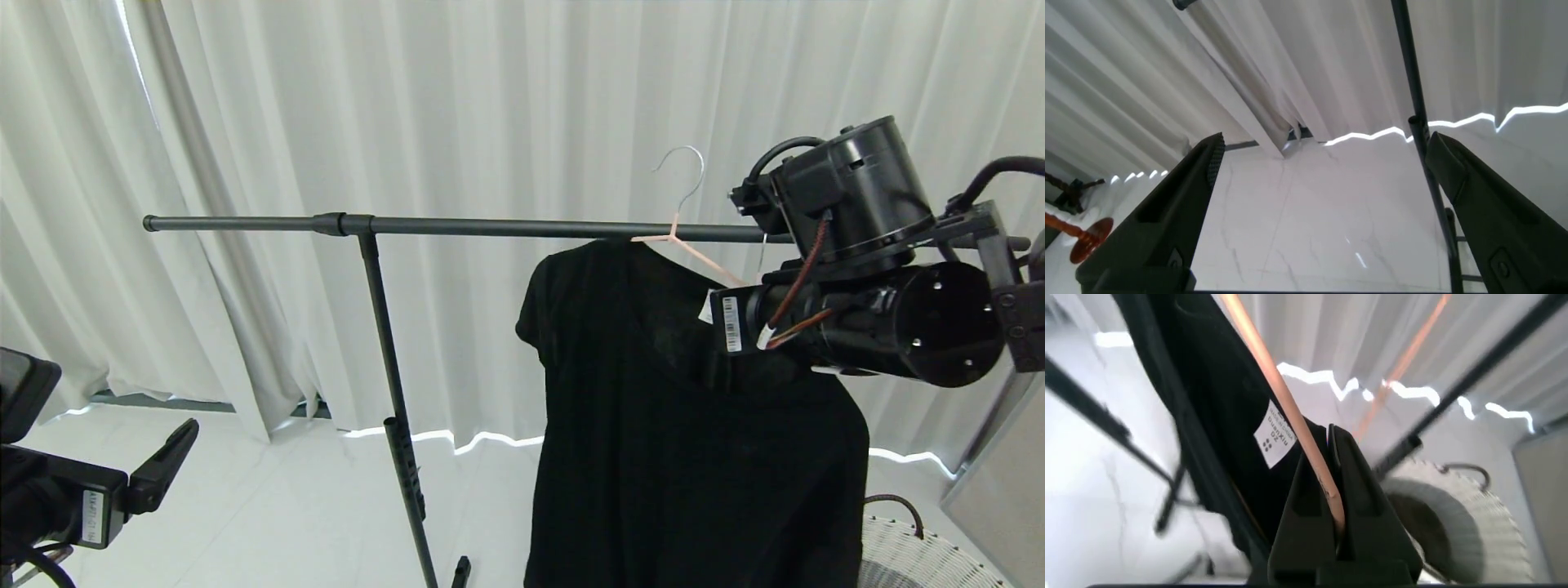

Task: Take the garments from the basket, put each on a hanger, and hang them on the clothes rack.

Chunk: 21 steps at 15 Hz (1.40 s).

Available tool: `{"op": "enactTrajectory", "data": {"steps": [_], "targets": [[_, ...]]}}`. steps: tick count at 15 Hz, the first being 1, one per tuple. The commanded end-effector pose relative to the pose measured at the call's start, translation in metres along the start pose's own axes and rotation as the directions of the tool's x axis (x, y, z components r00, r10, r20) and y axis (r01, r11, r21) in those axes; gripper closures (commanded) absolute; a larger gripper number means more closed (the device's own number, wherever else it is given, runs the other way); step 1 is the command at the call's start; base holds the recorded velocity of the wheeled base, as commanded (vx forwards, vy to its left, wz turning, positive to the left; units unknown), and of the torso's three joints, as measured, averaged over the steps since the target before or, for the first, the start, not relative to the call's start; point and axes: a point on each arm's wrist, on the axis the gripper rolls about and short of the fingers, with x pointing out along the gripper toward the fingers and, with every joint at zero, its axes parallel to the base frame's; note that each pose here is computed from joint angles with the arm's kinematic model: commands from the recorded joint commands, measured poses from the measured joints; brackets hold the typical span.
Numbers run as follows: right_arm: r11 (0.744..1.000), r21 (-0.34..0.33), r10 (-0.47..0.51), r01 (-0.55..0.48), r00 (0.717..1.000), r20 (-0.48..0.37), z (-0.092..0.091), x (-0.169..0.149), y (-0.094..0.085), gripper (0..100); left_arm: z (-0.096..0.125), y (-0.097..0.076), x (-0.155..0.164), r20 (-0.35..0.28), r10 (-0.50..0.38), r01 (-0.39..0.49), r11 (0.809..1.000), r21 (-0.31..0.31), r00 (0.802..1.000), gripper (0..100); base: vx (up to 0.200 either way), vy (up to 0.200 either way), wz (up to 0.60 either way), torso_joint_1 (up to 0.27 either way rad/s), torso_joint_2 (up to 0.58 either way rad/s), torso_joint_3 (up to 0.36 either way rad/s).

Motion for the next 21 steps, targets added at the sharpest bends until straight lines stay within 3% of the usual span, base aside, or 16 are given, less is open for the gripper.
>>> {"op": "enactTrajectory", "data": {"steps": [1, 9, 16, 21], "targets": [[1.0, -0.016, -0.009, 0.009, 1.0, -0.018, -0.006, 0.013, 0.008, 100, 0.0, 0.0, 0.0, 0.0, 0.0, 0.0, 1.0, -0.001, 1.0, 0, 0.0, 0.0, 0.0, 0.0, 0.0, 0.0], [0.996, -0.01, -0.092, 0.092, 0.996, 0.005, -0.009, 0.034, 0.014, 100, 0.001, 0.0, 0.0, 0.003, 0.0, 0.0, 1.0, -0.008, 1.0, 0, 0.0, 0.0, 0.0, 0.0, 0.0, 0.0], [0.988, -0.015, -0.157, 0.156, 0.988, -0.006, -0.013, 0.047, 0.008, 100, 0.001, 0.001, -0.002, 0.011, 0.002, -0.002, 1.0, -0.009, 1.0, 0, 0.0, 0.0, 0.0, 0.0, 0.0, 0.0], [0.98, -0.023, -0.198, 0.198, 0.98, -0.004, -0.016, 0.053, 0.008, 100, 0.001, 0.001, -0.002, 0.011, 0.001, 0.0, 1.0, -0.01, 1.0, 0, 0.2, 0.0, 0.0, -0.001, 0.0, 0.001]]}}
